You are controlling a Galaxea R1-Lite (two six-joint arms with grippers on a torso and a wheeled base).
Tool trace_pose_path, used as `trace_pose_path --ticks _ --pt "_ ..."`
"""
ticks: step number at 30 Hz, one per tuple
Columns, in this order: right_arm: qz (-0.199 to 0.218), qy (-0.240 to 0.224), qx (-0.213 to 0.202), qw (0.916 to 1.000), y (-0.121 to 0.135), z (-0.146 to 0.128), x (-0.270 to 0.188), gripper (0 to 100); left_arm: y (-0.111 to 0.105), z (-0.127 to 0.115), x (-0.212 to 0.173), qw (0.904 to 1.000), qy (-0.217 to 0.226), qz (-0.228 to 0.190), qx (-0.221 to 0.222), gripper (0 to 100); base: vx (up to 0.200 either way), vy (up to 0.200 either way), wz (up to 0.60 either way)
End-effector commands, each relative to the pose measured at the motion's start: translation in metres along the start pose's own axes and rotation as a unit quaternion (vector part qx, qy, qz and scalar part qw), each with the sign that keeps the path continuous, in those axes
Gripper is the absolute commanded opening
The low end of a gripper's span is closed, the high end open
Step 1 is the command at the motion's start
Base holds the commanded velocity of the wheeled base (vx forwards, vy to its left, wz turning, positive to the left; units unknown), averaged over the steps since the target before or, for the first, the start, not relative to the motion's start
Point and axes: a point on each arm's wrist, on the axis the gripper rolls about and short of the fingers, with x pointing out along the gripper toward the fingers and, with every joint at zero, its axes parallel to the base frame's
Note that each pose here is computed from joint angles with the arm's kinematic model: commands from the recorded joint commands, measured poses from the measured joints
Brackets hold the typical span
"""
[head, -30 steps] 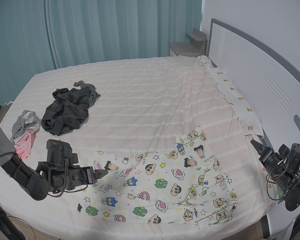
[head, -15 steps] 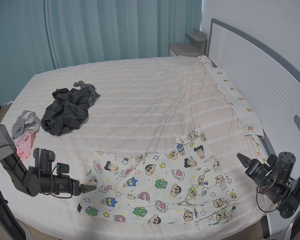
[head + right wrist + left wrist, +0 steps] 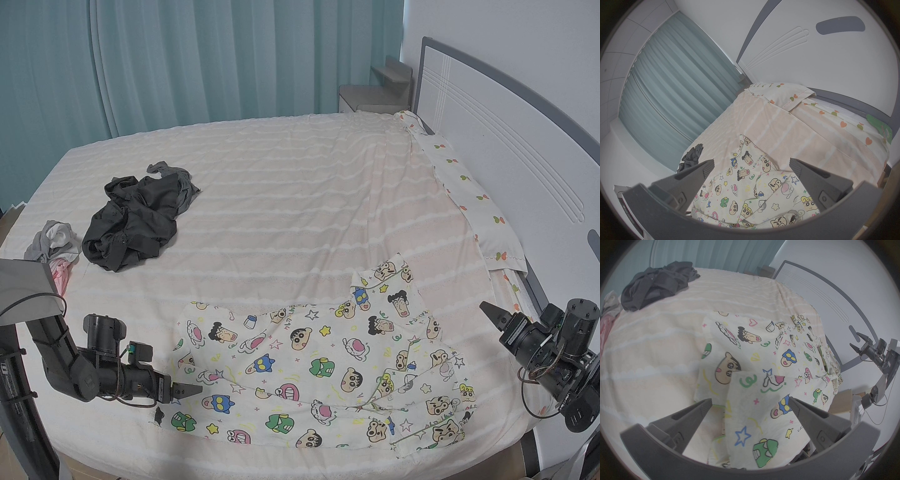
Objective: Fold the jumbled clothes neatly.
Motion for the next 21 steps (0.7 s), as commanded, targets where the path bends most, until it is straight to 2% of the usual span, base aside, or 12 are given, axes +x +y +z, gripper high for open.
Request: trace_pose_path --ticks 1,7,8,11,21 --pt "-0.002 0.003 -0.001 1.0 -0.0013 -0.0009 -0.0043 100 -0.0047 -0.0034 0.0083 0.9999 0.013 -0.01 -0.003 100 0.0 0.0 0.0" --pt "-0.001 0.004 -0.001 1.0 -0.0008 -0.0013 -0.0044 100 -0.0098 0.0022 0.0124 0.9999 -0.005 -0.015 -0.007 100 0.0 0.0 0.0" --pt "-0.001 0.004 -0.001 1.0 -0.0008 -0.0013 -0.0044 100 -0.0097 0.0024 0.0124 0.9998 -0.005 -0.015 -0.007 0 0.0 0.0 0.0" --pt "0.0 0.002 -0.002 1.0 -0.0006 -0.001 -0.0046 100 -0.0098 0.004 0.0122 0.9996 -0.015 -0.015 -0.02 0 0.0 0.0 0.0" --pt "-0.002 0.002 0.0 1.0 -0.0014 -0.0007 -0.0041 100 -0.0113 -0.0023 0.0081 0.9996 -0.007 -0.015 -0.024 0 0.0 0.0 0.0"
